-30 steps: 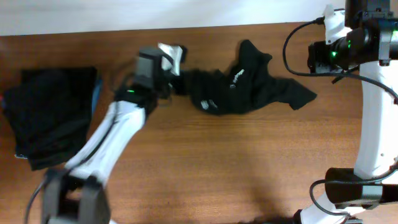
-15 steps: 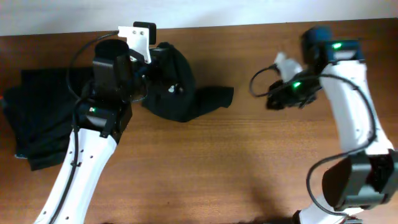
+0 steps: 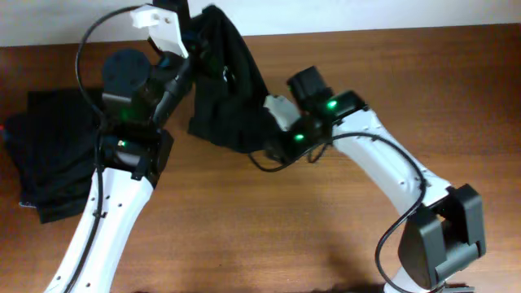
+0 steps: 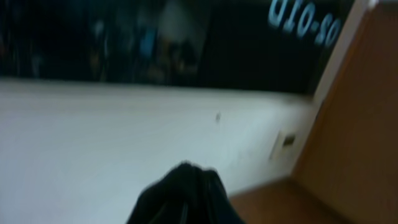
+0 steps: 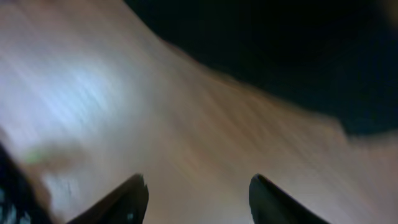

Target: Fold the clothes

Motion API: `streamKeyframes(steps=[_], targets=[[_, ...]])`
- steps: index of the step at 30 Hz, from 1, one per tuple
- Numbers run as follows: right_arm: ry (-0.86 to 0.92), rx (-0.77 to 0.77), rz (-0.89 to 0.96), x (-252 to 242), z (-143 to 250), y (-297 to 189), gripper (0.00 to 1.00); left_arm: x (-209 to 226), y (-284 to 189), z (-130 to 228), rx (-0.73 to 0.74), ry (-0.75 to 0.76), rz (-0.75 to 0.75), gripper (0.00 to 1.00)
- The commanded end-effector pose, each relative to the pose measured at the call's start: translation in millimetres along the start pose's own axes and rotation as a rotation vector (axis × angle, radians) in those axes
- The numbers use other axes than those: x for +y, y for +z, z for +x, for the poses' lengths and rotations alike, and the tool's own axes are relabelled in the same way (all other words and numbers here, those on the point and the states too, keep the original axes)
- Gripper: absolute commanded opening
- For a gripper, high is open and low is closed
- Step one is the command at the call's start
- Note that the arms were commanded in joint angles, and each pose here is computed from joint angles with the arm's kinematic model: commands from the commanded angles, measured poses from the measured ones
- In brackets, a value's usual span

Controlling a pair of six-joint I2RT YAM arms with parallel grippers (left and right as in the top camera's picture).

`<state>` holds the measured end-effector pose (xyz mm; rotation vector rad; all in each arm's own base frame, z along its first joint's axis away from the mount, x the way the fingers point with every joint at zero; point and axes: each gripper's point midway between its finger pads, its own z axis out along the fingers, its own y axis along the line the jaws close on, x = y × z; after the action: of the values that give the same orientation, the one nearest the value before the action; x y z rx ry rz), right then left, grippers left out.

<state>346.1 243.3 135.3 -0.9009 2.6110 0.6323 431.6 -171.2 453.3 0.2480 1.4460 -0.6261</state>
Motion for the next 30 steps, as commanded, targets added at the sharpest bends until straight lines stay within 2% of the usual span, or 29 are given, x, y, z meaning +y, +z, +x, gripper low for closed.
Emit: streamKeyframes(steps=[1, 6, 12, 15, 20, 24, 30], targets=[[0.035, -0.076, -0.035, 30, -22, 4, 0.58, -20, -11, -52, -0.153, 0.054, 0.041, 0.08], [0.039, -0.163, 0.023, 40, -46, 9, 0.62, -33, -22, -89, -0.302, 0.095, 0.078, 0.07], [0.048, -0.259, 0.089, 31, -68, 4, 0.62, -31, -33, -107, -0.359, 0.098, 0.041, 0.07], [0.047, -0.331, 0.105, 28, -85, -1, 0.66, -27, -40, -117, -0.392, 0.094, 0.0, 0.03], [0.028, -0.419, -0.006, 62, -107, -4, 0.7, -20, -49, -132, -0.458, 0.09, -0.055, 0.03], [-0.018, -0.369, -0.148, 115, -97, 6, 0.71, -8, -51, -134, -0.467, 0.162, -0.145, 0.02], [-0.087, -0.325, -0.09, 156, -78, 24, 0.71, 17, -60, -142, -0.499, 0.224, -0.328, 0.01]])
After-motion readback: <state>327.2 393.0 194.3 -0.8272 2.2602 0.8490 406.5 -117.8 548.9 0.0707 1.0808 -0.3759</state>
